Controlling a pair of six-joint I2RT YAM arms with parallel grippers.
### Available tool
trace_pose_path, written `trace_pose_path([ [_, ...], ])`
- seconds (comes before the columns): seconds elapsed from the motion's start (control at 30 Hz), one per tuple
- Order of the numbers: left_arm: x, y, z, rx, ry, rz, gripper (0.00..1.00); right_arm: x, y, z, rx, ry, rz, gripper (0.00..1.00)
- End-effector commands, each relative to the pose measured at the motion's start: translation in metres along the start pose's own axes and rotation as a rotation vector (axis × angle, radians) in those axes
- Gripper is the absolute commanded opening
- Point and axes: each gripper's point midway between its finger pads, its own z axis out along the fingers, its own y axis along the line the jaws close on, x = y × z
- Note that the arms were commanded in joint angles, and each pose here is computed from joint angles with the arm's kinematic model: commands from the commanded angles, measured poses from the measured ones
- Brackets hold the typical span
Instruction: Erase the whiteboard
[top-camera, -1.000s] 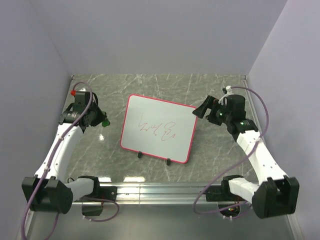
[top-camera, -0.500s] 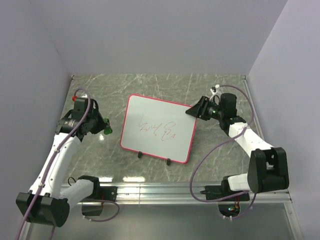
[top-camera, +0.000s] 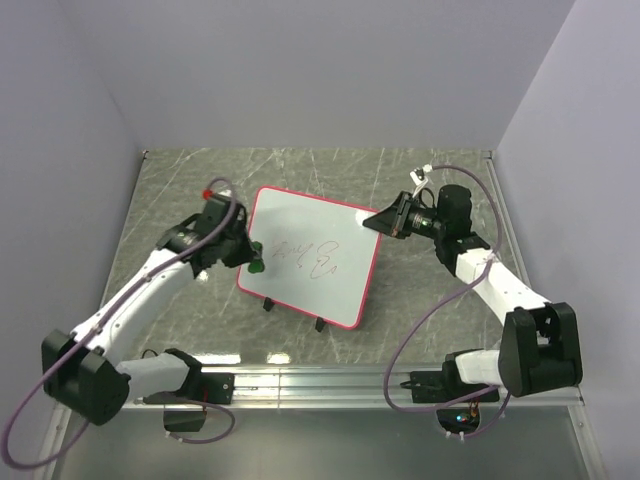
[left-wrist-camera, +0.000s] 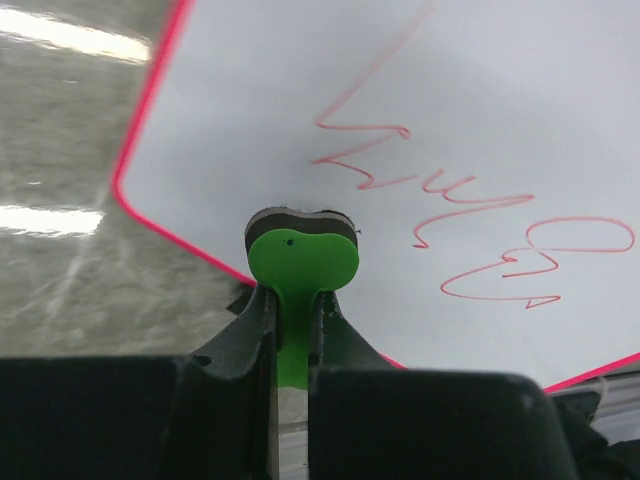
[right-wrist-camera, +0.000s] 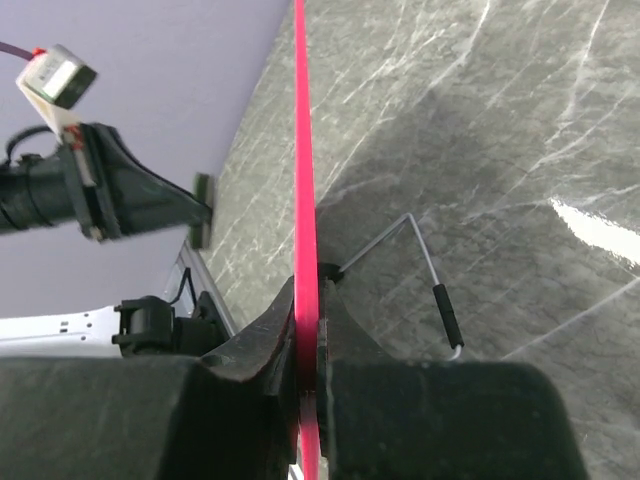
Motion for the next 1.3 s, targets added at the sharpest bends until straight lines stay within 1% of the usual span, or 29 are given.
trace_pose_path([
  [0.0,0.0,-0.044,0.013,0.064,-0.042,0.023,0.0,0.007,-0.023,-0.006,0.12,-0.011,-0.058,0.0],
  [0.03,0.011,-0.063,0.019,0.083,-0.017,0.059,0.0,0.007,-0.02,-0.008,0.12,-0.014,-0.069,0.0],
  [0.13,0.021,-0.106,0.021,0.153,-0.014,0.101,0.0,0.014,-0.017,-0.01,0.127,-0.01,-0.071,0.0],
  [0.17,0.043,-0.122,0.028,0.161,0.028,0.151,0.0,0.017,-0.019,-0.011,0.132,-0.006,-0.065,0.0],
  [0.23,0.052,-0.152,0.027,0.208,0.031,0.176,0.0,0.021,-0.017,-0.013,0.142,-0.002,-0.067,0.0],
  [0.27,0.074,-0.164,0.033,0.211,0.067,0.217,0.0,0.022,-0.016,-0.014,0.146,-0.002,-0.072,0.0],
  [0.33,0.083,-0.187,0.032,0.243,0.073,0.223,0.0,0.022,-0.016,-0.017,0.163,-0.005,-0.069,0.0],
  [0.37,0.099,-0.193,0.038,0.242,0.098,0.25,0.0,0.023,-0.014,-0.018,0.162,-0.004,-0.07,0.0],
  [0.43,0.105,-0.207,0.038,0.265,0.108,0.256,0.0,0.023,-0.01,-0.02,0.158,-0.004,-0.068,0.0],
  [0.47,0.112,-0.208,0.042,0.259,0.121,0.266,0.0,0.022,-0.009,-0.021,0.16,-0.004,-0.068,0.0],
  [0.53,0.114,-0.211,0.045,0.266,0.123,0.252,0.0,0.022,-0.005,-0.023,0.153,-0.007,-0.066,0.0],
  [0.63,0.114,-0.196,0.051,0.226,0.103,0.23,0.0,0.02,0.0,-0.026,0.142,-0.018,-0.064,0.0],
  [0.67,0.111,-0.19,0.053,0.205,0.077,0.214,0.0,0.021,0.004,-0.026,0.13,-0.014,-0.064,0.0],
  [0.7,0.119,-0.171,0.062,0.161,0.083,0.22,0.0,0.021,0.005,-0.026,0.127,-0.014,-0.059,0.0],
  [0.77,0.118,-0.154,0.065,0.134,0.057,0.198,0.0,0.02,0.009,-0.027,0.112,-0.012,-0.063,0.0],
  [0.8,0.128,-0.129,0.075,0.085,0.072,0.195,0.01,0.024,0.008,-0.028,0.117,0.002,-0.049,0.0],
  [0.87,0.126,-0.107,0.08,0.054,0.068,0.161,0.0,0.025,0.012,-0.028,0.105,0.004,-0.051,0.0],
  [0.9,0.132,-0.087,0.087,0.02,0.083,0.152,0.0,0.026,0.013,-0.029,0.102,0.011,-0.053,0.0],
  [0.93,0.121,-0.074,0.09,-0.001,0.068,0.119,0.0,0.028,0.015,-0.028,0.096,0.016,-0.058,0.0],
  [1.0,0.12,-0.051,0.096,-0.035,0.071,0.103,0.0,0.032,0.016,-0.028,0.093,0.023,-0.058,0.0],
  [1.03,0.108,-0.041,0.099,-0.046,0.06,0.065,0.0,0.033,0.017,-0.028,0.088,0.024,-0.059,0.0],
  [1.13,0.098,-0.022,0.108,-0.076,0.069,0.056,0.0,0.039,0.016,-0.028,0.087,0.027,-0.053,0.0],
  [1.17,0.095,-0.019,0.11,-0.084,0.071,0.081,0.0,0.038,0.017,-0.029,0.087,0.024,-0.056,0.0],
  [1.27,0.088,-0.027,0.115,-0.097,0.078,0.116,0.0,0.037,0.018,-0.029,0.082,0.02,-0.064,0.0],
])
